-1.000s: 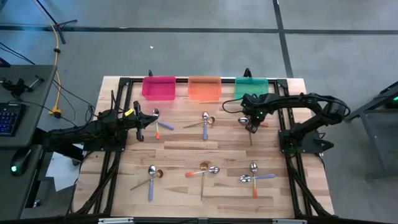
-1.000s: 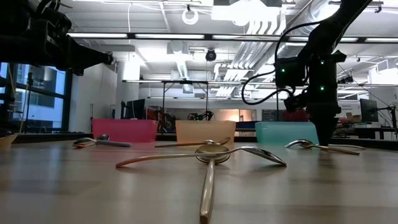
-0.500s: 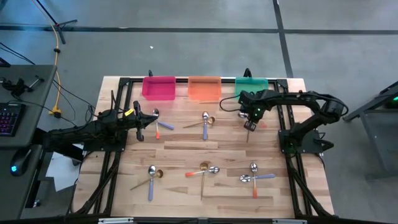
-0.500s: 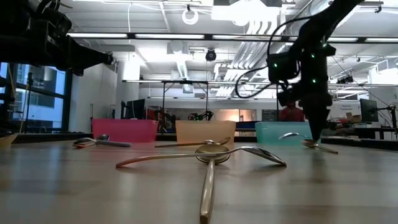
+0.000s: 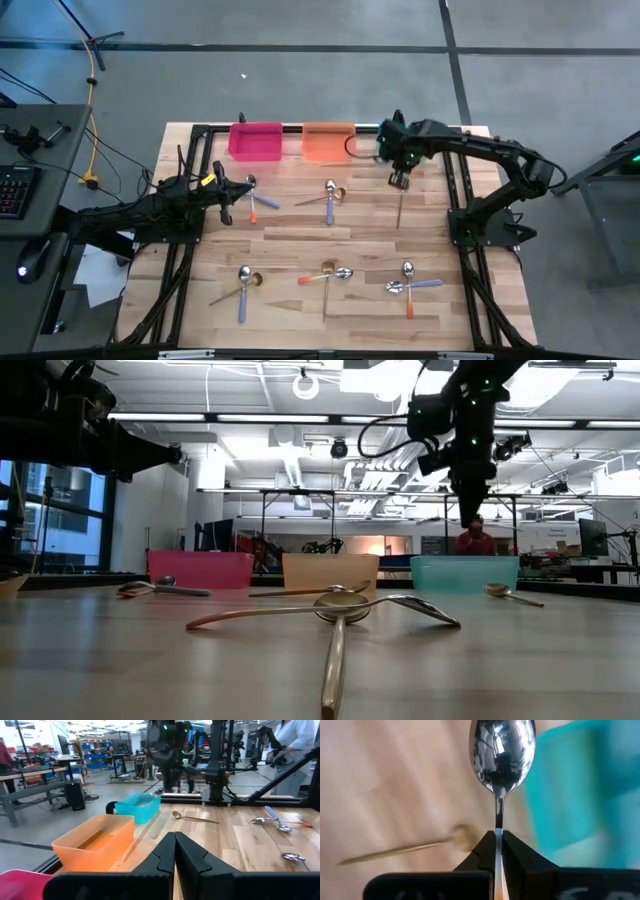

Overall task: Sort silverware by color (type)
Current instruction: Put the top right orange spoon into the green bin

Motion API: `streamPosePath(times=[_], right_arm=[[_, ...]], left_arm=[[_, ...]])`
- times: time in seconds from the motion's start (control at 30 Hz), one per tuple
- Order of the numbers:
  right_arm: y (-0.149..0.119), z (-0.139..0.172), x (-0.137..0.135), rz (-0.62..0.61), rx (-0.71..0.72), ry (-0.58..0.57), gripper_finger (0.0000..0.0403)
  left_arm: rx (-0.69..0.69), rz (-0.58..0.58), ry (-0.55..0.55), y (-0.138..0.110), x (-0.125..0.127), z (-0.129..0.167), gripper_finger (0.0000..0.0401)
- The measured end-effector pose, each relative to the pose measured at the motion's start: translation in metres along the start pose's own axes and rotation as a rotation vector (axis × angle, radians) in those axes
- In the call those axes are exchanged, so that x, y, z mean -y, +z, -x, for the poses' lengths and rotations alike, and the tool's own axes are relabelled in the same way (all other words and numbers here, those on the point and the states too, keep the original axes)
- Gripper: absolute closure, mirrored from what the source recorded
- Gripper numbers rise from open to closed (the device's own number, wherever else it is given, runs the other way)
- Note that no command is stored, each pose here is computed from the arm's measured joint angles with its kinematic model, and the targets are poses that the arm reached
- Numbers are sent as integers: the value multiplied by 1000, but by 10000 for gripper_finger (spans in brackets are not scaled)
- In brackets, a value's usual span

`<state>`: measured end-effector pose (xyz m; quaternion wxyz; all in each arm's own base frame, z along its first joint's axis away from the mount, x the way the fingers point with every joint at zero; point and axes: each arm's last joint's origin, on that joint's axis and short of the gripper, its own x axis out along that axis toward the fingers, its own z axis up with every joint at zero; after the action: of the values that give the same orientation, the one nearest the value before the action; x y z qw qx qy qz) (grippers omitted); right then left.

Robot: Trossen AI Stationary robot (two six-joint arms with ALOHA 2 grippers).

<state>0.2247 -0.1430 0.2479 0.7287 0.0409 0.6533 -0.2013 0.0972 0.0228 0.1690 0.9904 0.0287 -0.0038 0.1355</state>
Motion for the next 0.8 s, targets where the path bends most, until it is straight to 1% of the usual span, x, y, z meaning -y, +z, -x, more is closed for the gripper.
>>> streamPosePath(times=[0.07, 0.13, 0.27, 0.37, 0.47, 0.57, 0.8], right_arm=[[1, 4, 14, 28, 5, -65, 403], [-1, 3, 31, 57, 15, -96, 403], [-6, -7, 65, 93, 17, -131, 403], [-8, -21, 85, 109, 15, -122, 403], [-7, -41, 98, 107, 14, -73, 403], [-2, -58, 107, 100, 27, -64, 403], [-2, -90, 117, 73, -11, -2, 403]], left_arm=[[0, 0, 1, 0, 0, 0, 400], [-1, 1, 3, 0, 0, 0, 400], [-5, 0, 14, 0, 0, 0, 400], [-6, 0, 34, 0, -1, 0, 400], [-4, 0, 56, 0, -2, 0, 401], [-5, 2, 83, 0, -2, 0, 401], [0, 18, 97, 0, -3, 0, 401]])
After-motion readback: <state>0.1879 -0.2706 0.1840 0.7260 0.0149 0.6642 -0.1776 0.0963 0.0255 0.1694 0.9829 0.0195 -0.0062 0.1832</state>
